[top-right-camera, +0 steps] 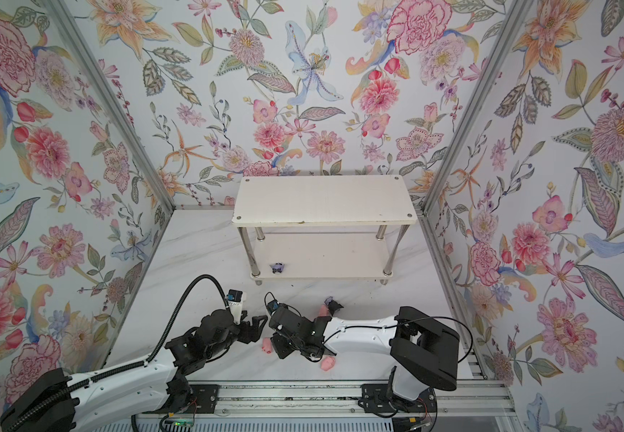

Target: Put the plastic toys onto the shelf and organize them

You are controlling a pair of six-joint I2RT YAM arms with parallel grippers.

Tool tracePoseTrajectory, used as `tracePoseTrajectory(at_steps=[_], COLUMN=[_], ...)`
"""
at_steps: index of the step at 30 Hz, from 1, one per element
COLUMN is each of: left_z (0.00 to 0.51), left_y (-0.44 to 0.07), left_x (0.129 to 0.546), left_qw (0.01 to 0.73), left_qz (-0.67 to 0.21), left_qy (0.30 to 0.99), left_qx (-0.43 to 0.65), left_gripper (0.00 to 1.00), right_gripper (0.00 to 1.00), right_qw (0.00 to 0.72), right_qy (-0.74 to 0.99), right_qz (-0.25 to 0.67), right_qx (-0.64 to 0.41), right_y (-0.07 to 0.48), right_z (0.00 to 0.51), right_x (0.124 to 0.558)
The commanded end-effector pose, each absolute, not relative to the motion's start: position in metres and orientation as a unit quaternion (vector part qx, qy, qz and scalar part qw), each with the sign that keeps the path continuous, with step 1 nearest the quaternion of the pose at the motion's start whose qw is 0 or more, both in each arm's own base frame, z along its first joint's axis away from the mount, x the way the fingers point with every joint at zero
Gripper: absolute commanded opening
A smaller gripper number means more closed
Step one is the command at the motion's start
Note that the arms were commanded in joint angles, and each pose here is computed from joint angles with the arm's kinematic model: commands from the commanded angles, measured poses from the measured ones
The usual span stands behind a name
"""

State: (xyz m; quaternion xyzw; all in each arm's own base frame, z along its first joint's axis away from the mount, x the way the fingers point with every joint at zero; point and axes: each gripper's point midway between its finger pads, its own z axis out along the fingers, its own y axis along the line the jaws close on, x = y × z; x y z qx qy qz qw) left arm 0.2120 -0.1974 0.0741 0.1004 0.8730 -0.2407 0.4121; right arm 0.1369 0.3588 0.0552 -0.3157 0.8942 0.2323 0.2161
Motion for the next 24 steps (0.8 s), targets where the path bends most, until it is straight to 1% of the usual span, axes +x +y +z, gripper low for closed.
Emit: tracePoseTrajectory(at_steps=[1, 4, 8, 11, 13, 18, 21, 24], left_z=[0.079, 0.085, 0.091, 0.092, 0.089, 0.082, 0.082, 0.083], left_y=[-0.207, -0.214, -0.227, -0.247, -0.265, -0.299, -0.304, -0.304], left_x=[0.206, 0.206, 0.208, 0.206, 0.200, 0.196, 0.199, 0.202], left_qw=[0.412, 0.413, 0.414, 0.414, 0.407, 0.402, 0.404, 0.410], left_qz=[-0.256, -0.261, -0.270, -0.279, -0.272, -0.230, -0.225, -0.214], left_qy=[0.865, 0.861, 0.856, 0.848, 0.846, 0.843, 0.842, 0.840], left_qx=[0.129, 0.142, 0.155, 0.178, 0.210, 0.273, 0.278, 0.283], left_gripper=[0.81, 0.78, 0.76, 0.76, 0.76, 0.77, 0.77, 0.77], right_gripper=[0.22, 0.23, 0.24, 0.26, 0.29, 0.36, 0.38, 0.39], right_qw=[0.246, 0.261, 0.256, 0.245, 0.234, 0.230, 0.222, 0.213], right_qy=[0.897, 0.903, 0.917, 0.928, 0.931, 0.931, 0.932, 0.931], right_qz=[0.234, 0.227, 0.218, 0.214, 0.225, 0.244, 0.253, 0.267], right_qx=[-0.285, -0.252, -0.214, -0.184, -0.164, -0.142, -0.137, -0.130], right_y=[0.351, 0.329, 0.297, 0.274, 0.264, 0.253, 0.252, 0.255], right_z=[0.076, 0.079, 0.073, 0.068, 0.066, 0.066, 0.062, 0.057], right_x=[0.142, 0.146, 0.146, 0.147, 0.147, 0.146, 0.145, 0.145])
